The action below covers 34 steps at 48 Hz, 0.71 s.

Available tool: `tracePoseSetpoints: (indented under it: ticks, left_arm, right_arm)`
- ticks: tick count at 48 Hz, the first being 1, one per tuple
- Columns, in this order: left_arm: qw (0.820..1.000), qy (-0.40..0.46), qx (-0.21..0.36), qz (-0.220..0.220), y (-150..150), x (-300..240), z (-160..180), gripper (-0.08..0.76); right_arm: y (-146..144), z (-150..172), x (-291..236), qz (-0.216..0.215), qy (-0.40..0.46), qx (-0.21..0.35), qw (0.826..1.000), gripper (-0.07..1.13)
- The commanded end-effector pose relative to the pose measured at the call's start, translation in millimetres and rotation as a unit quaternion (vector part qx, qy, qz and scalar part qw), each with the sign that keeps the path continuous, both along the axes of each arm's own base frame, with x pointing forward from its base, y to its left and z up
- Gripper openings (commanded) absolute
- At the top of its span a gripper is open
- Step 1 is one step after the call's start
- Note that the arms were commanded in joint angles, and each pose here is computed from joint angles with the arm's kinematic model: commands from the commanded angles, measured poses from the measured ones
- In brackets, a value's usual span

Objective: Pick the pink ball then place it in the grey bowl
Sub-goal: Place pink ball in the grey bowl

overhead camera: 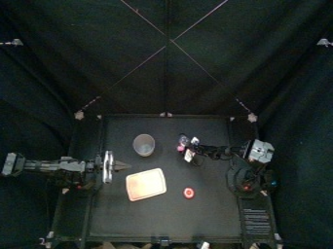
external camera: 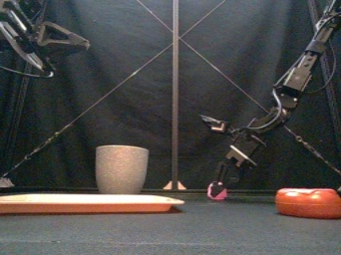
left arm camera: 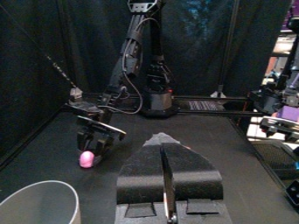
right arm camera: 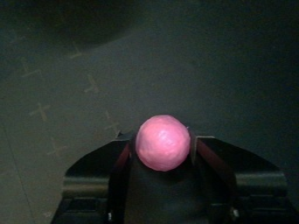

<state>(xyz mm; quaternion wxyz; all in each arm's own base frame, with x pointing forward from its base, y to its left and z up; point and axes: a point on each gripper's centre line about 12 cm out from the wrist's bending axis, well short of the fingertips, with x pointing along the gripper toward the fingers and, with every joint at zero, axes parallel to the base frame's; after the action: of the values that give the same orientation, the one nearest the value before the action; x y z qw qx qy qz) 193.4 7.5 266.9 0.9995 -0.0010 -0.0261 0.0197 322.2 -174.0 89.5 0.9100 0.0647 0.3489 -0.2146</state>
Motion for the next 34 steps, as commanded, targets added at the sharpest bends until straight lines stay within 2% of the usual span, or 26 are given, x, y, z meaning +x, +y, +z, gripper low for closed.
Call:
tracePoseSetpoints:
  ticks: [1,6,12,23,28,34]
  left_arm:
    - [1.000,-0.008,-0.001,0.001,1,1,5,0.068]
    - [1.000,-0.005,-0.002,0.001,1,1,3,0.068]
    - [1.000,-0.004,-0.006,0.004,1,1,1,0.068]
    - [1.000,-0.004,-0.006,0.008,3,1,1,0.068]
    - [1.000,-0.006,-0.006,0.008,3,1,2,0.068]
    - [1.000,-0.008,-0.008,0.008,3,1,2,0.068]
  right_arm:
    - [0,16,8,0.004,-0.016,-0.009,1.000,0.65]
    - [13,30,21,0.027,-0.031,-0.016,0.999,0.63]
    - [41,67,53,0.079,-0.074,-0.037,0.993,0.63]
    - [84,144,116,0.151,-0.175,-0.078,0.970,0.63]
    - [87,159,137,0.164,-0.195,-0.095,0.962,0.63]
    - [82,160,157,0.166,-0.201,-0.101,0.960,0.63]
